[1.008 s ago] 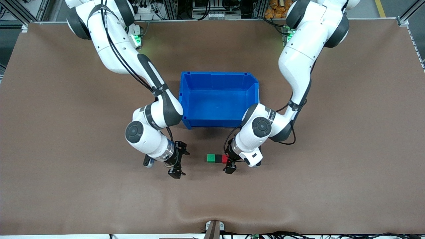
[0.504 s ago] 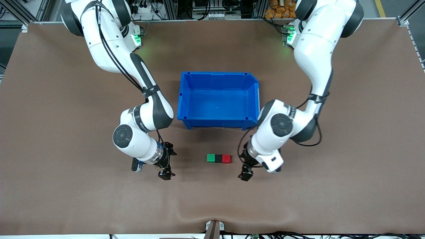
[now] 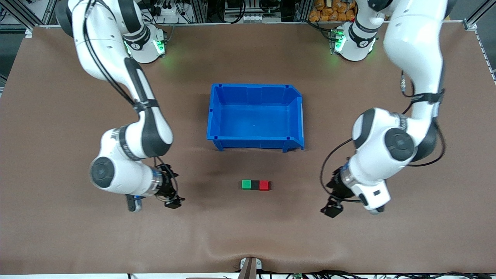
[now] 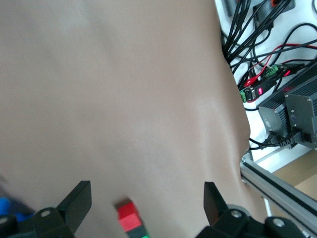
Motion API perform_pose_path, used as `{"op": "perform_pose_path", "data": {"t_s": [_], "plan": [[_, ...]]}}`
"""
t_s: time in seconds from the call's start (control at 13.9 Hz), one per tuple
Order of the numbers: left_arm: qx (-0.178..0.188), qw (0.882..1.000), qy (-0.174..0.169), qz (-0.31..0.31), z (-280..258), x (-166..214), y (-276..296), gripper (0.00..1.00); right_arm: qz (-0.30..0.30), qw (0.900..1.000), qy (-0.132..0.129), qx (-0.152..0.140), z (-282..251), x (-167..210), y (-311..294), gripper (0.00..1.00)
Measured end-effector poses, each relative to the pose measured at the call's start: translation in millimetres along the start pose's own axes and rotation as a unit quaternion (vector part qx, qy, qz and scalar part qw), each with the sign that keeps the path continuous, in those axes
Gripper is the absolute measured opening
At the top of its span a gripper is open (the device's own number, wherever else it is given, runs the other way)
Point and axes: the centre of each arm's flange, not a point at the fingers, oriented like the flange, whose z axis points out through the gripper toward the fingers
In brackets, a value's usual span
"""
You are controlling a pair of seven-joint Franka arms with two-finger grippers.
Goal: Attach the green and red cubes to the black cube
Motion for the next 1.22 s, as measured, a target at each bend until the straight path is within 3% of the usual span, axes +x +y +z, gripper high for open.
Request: {"op": "perform_pose_path", "data": {"t_s": [0.29, 0.65, 0.79, 1.01, 1.22], "plan": [[0.01, 0.996, 0.011, 0.085, -52, 22, -36, 1.0, -0.065, 0.998, -0.009, -0.018, -48, 32, 17, 1.0], [0.024, 0.982, 0.017, 0.189, -90, 32, -82, 1.0, -0.138, 0.99, -0.018, -0.025, -129, 65, 50, 1.0], [0.031, 0.972, 0.019, 0.233, -105, 42, -102, 1.0, -0.169, 0.985, -0.02, -0.032, -153, 81, 65, 1.0], [0.055, 0.953, 0.008, 0.297, -119, 49, -124, 1.0, -0.216, 0.974, -0.007, -0.071, -170, 96, 85, 1.0], [0.073, 0.93, -0.002, 0.359, -139, 63, -138, 1.0, -0.274, 0.956, -0.004, -0.106, -184, 100, 101, 1.0]]}}
